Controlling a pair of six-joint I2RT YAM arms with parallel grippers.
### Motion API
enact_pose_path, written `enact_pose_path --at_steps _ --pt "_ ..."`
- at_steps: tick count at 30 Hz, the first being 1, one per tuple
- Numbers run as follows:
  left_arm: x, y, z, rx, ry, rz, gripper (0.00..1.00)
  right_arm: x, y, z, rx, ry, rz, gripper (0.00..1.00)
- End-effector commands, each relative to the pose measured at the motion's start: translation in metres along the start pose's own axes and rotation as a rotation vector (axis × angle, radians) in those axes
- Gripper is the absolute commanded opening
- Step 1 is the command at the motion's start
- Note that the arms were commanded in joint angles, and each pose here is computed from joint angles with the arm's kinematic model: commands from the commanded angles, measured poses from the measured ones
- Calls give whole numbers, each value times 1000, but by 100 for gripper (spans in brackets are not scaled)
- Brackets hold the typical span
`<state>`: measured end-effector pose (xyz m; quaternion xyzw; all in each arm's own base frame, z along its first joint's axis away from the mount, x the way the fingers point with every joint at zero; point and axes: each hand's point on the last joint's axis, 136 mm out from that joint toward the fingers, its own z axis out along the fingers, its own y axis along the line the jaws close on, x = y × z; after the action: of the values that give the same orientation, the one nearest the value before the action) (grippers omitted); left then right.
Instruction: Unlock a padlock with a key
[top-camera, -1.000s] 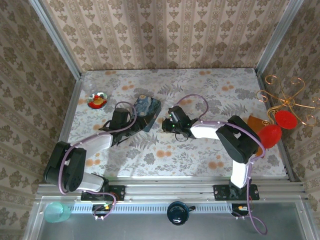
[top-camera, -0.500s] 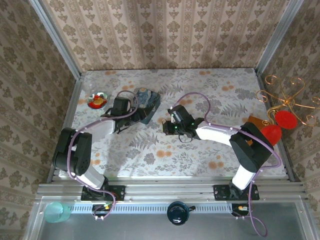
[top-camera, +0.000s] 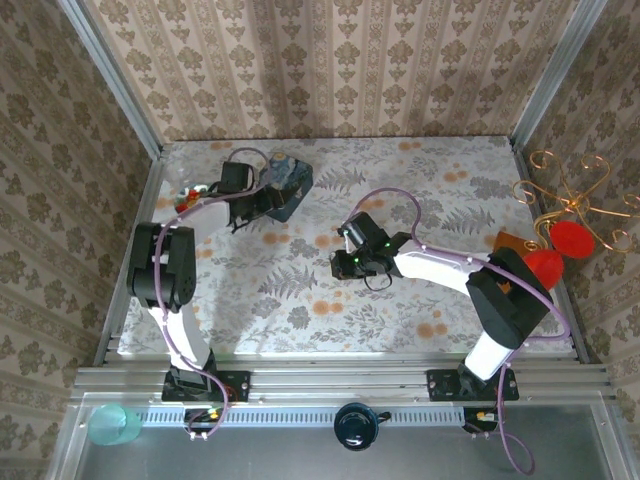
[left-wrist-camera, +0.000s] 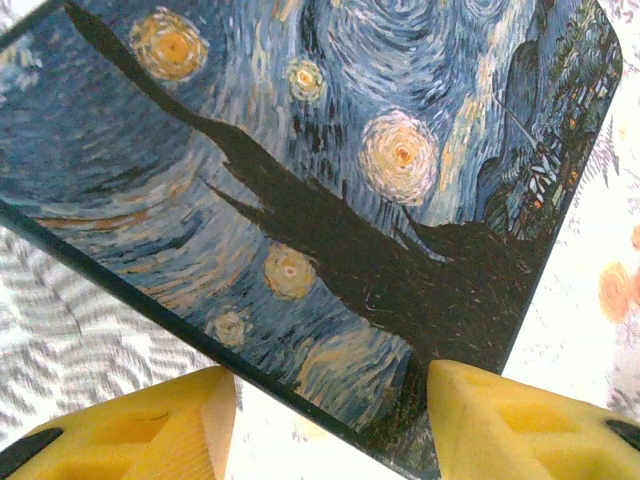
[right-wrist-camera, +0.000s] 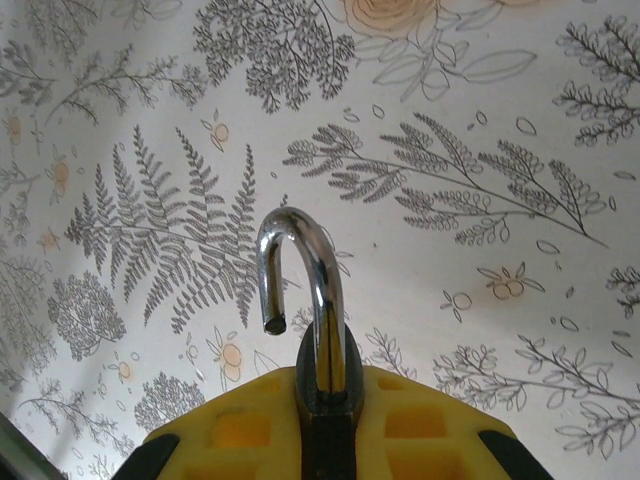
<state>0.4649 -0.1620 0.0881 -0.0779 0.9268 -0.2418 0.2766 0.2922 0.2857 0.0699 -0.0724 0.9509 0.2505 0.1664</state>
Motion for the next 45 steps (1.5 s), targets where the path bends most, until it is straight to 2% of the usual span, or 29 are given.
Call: enact_pose_path --at_steps 1,4,8,13,23,29,36,45 --pt "0 18 5 -82 48 31 54 10 3 -8 -5 36 -17 14" --pt "-15 11 -8 -92 -5 56 56 15 1 -4 -10 55 -8 14" --pt "-36 -3 -42 -81 -115 98 64 19 2 0 -19 78 4 14" --pt "-40 -14 -83 -53 -210 149 68 23 6 2 -23 102 -3 15" --pt "28 24 -132 -91 -299 199 72 34 7 2 -14 150 -17 15" --pt "63 52 -157 -106 -401 182 77 33 6 5 -5 164 -15 15" --pt "79 60 -168 -94 -460 195 77 35 14 15 2 209 -39 16" --pt "80 62 -165 -80 -484 219 78 44 20 32 5 281 -31 17"
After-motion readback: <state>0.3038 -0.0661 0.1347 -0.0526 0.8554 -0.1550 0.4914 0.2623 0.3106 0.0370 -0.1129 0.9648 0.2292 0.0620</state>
